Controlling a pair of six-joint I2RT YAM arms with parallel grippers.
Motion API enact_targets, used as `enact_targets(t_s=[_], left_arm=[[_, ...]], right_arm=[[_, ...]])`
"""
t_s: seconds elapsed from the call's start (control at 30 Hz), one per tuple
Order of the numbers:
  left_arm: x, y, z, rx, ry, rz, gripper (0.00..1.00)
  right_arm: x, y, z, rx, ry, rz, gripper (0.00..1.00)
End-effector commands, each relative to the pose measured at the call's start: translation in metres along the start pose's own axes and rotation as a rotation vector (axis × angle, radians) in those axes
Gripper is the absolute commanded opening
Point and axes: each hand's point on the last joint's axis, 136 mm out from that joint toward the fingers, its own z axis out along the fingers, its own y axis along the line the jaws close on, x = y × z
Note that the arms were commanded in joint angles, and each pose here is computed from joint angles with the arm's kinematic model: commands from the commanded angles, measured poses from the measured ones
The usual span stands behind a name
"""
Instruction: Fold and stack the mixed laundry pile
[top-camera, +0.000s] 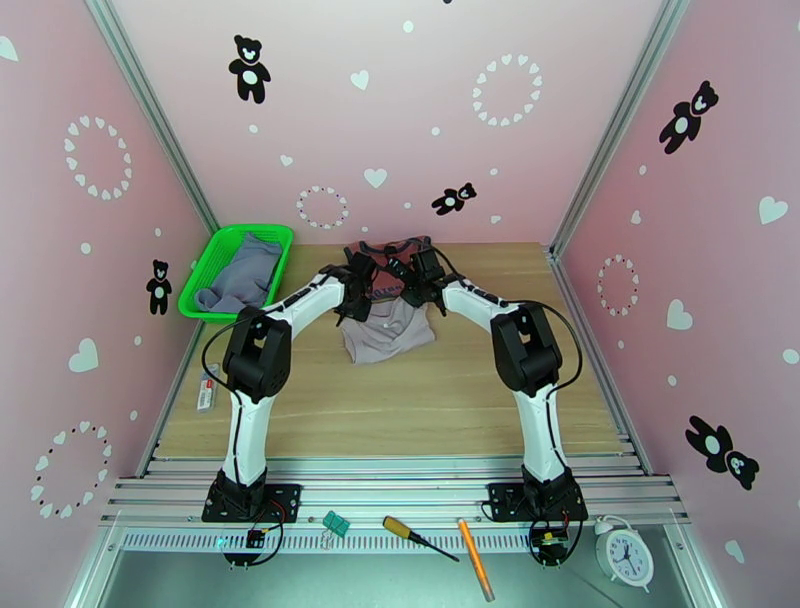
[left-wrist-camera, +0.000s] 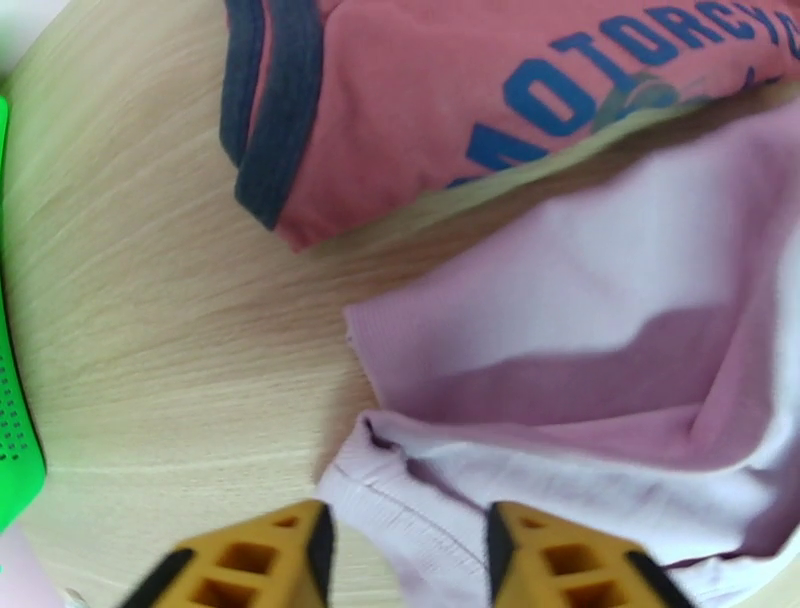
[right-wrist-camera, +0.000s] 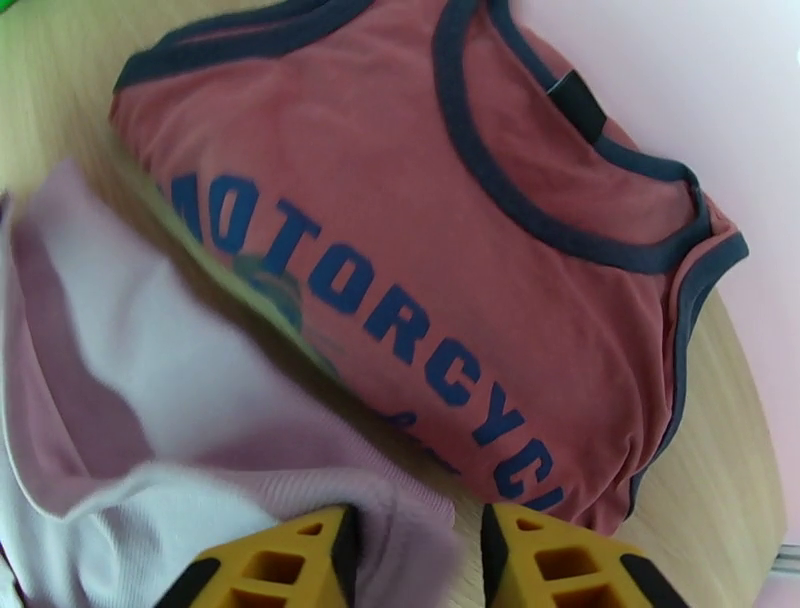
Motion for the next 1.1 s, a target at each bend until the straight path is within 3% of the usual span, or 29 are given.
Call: enact_targets(t_s=[0.0,0.2,0.4,0.5,0.53,0.67,0.8,0.93,1.0,1.07], left_arm=[[-0.009,0.004,-0.003,0.011,-0.019,-0.016,0.55],[-0.018,0.021,-0.013,0.003,-0.05,-0.048,0.57],[-0.005,0.01,-0.065,0.137,-0.101,-0.121,0.6],[0.02,-0.002,-0.081,0.231,-0.059,-0.191,0.69],[0.03,-0.008,-0.082,0.271,-0.024,-0.213,0.7],[0.058,-0.03,-0.063,0.373,0.094,-0.313,0.71],[0.069,-0.029,-0.039,0.345,0.131,-0.388,0.71],[0.071,-0.028,-0.028,0.33,0.124,-0.406,0.71],[0.07,-0.029,-0.027,0.337,0.117,-0.407,0.71],[0.069,-0.03,-0.026,0.339,0.117,-0.407,0.71]], right_arm=[[-0.015,0.004,0.0,-0.031,-0.048,0.117,0.45],[-0.039,-0.011,-0.038,-0.023,-0.122,0.18,0.46],[-0.062,-0.037,-0.148,-0.033,-0.34,0.262,0.48],[-0.056,-0.016,-0.185,-0.159,-0.341,0.274,0.78],[-0.053,-0.002,-0.19,-0.246,-0.294,0.281,0.98],[-0.004,0.024,-0.159,-0.366,0.035,0.296,0.99],[0.026,0.016,-0.127,-0.247,0.105,0.394,0.99],[0.055,-0.004,-0.123,-0.083,0.22,0.508,0.99],[0.053,-0.005,-0.127,-0.071,0.198,0.572,0.99],[0.042,0.006,-0.134,-0.171,0.119,0.651,0.99]])
